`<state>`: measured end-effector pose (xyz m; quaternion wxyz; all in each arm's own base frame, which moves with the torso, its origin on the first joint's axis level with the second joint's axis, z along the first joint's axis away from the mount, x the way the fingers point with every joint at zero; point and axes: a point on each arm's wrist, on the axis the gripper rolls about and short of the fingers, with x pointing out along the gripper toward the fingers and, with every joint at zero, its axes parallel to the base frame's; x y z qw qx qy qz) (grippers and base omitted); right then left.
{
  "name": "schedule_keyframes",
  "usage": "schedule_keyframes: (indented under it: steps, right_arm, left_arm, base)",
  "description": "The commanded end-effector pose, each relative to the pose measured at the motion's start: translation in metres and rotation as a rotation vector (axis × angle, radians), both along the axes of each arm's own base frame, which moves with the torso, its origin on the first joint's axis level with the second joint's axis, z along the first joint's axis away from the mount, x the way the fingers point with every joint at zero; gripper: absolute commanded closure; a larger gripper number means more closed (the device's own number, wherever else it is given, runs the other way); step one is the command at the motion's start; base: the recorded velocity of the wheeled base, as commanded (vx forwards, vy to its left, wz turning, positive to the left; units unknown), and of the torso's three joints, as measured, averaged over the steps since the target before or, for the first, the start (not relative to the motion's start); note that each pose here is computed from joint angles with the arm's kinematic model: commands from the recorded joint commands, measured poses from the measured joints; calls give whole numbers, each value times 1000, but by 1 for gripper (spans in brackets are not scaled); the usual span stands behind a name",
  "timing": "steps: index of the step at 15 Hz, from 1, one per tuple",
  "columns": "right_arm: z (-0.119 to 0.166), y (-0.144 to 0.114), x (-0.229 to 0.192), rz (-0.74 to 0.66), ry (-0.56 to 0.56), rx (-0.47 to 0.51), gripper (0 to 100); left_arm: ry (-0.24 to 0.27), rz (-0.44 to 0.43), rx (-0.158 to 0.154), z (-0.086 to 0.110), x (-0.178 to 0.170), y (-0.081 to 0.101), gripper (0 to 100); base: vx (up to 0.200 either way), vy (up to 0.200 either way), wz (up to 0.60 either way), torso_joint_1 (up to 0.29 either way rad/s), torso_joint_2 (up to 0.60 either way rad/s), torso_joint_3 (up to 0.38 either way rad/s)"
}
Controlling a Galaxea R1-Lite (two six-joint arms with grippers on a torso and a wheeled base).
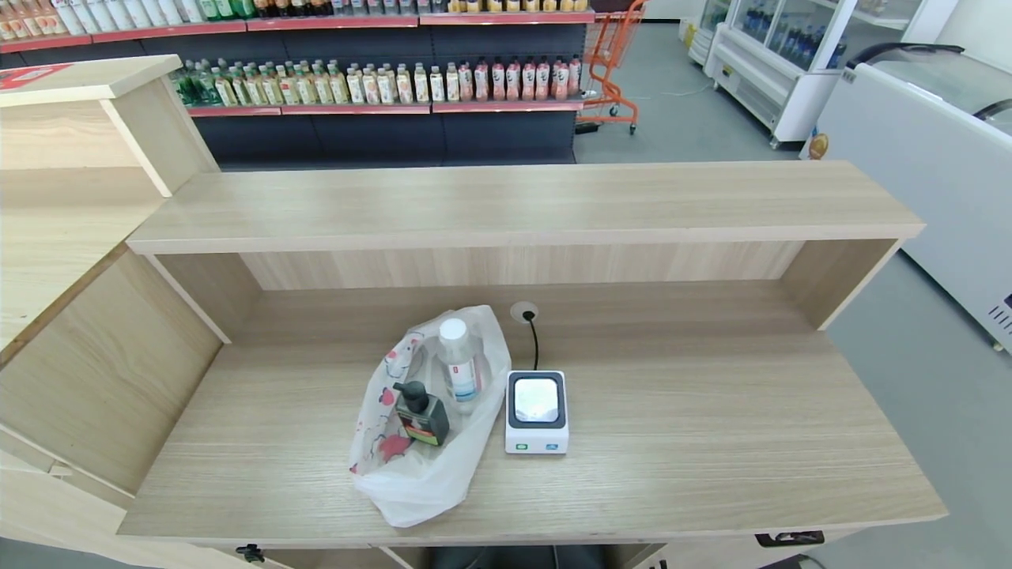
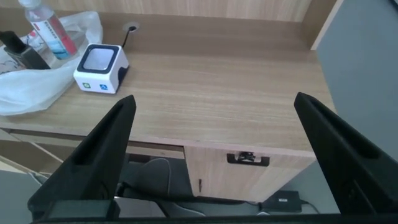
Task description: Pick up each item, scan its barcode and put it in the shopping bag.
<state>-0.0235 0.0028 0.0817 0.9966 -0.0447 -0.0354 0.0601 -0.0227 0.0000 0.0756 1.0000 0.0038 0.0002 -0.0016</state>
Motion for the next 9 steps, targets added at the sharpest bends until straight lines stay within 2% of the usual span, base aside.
schedule_keyframes:
  steps: [1, 7, 9]
  right_arm:
    - [0, 0, 0, 1, 3, 0, 0]
    - [0, 0, 0, 1, 3, 1, 0]
    - [0, 0, 0, 1, 3, 0, 0]
  left_arm:
    - [0, -1, 2, 0, 0, 0, 0]
    - [4, 0, -2, 0, 0, 0, 0]
    - [0, 0, -2, 0, 0, 0, 0]
  base:
    - [0, 0, 0, 0, 0, 0]
    - [200, 0, 0, 2, -1, 3]
    - [0, 0, 0, 0, 0, 0]
